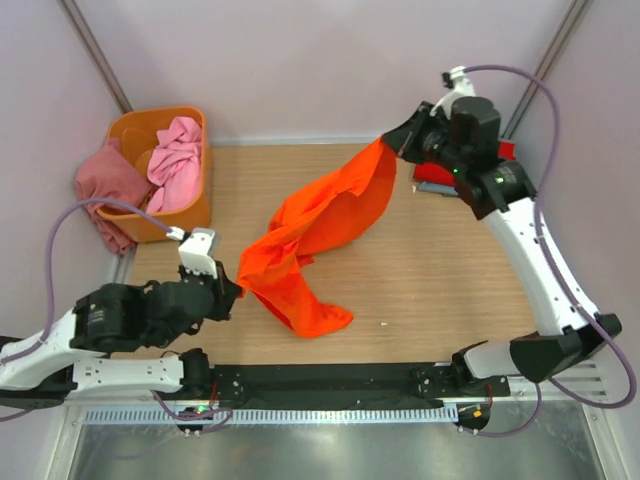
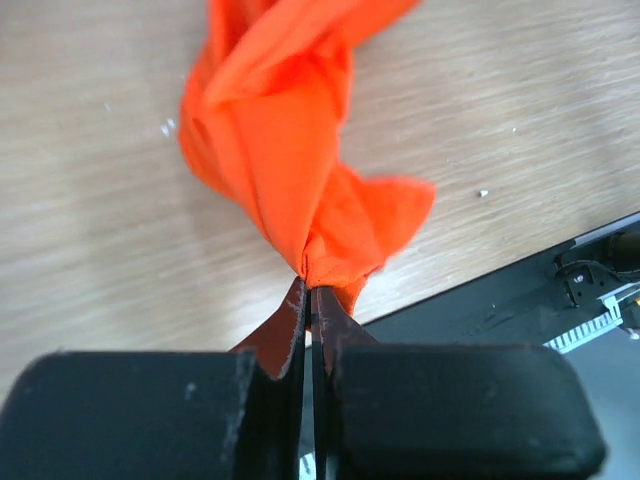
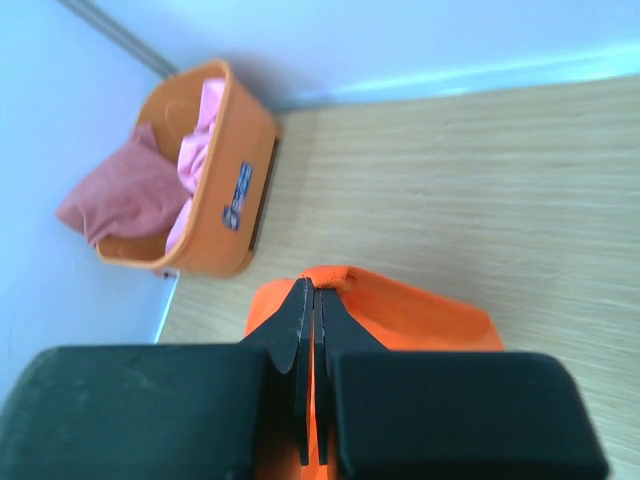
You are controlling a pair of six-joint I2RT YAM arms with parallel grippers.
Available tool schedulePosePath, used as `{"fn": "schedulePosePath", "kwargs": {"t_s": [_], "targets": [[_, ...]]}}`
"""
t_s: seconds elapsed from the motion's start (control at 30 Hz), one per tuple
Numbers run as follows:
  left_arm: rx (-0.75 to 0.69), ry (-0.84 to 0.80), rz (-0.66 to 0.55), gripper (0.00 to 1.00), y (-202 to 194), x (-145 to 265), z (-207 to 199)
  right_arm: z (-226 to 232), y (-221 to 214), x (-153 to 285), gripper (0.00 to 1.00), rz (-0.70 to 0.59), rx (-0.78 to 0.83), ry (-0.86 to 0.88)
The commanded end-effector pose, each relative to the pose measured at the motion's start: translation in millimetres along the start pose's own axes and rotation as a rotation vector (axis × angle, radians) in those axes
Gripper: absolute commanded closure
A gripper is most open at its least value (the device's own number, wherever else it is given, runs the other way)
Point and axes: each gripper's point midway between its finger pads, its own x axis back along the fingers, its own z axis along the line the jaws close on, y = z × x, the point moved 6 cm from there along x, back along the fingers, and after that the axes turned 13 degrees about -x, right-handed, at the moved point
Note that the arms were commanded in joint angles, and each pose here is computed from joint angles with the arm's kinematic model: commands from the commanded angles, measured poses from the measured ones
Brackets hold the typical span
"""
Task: Fold and stack the t-shirts
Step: Flatten the tshirt out
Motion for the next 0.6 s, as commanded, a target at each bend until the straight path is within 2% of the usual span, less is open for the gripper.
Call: {"fn": "schedulePosePath", "kwargs": {"t_s": [0.0,0.27,0.43,0.57], "targets": [[-0.142,0.048,-0.099,1.00,29.6,18.1,19.4,31.1,45.2,78.8,0.99,-0.162,0.063,0.007],[-0.284,0.012,-0.316,1.00,101.8,59.4,29.0,78.2,79.3,211.7,0.98,-0.404,0.169,0.130],[-0.394,-0.128,-0.435,1.00,135.1,77.1,12.8,101.7,69.2,291.5,0.98,-0.488,0.349,0.340],[-0.457,-0.211,-0.511,1.00,158.5,95.8,6.3,110.1,64.0,339.4,0.99,-0.564,0.413,0.421]]}}
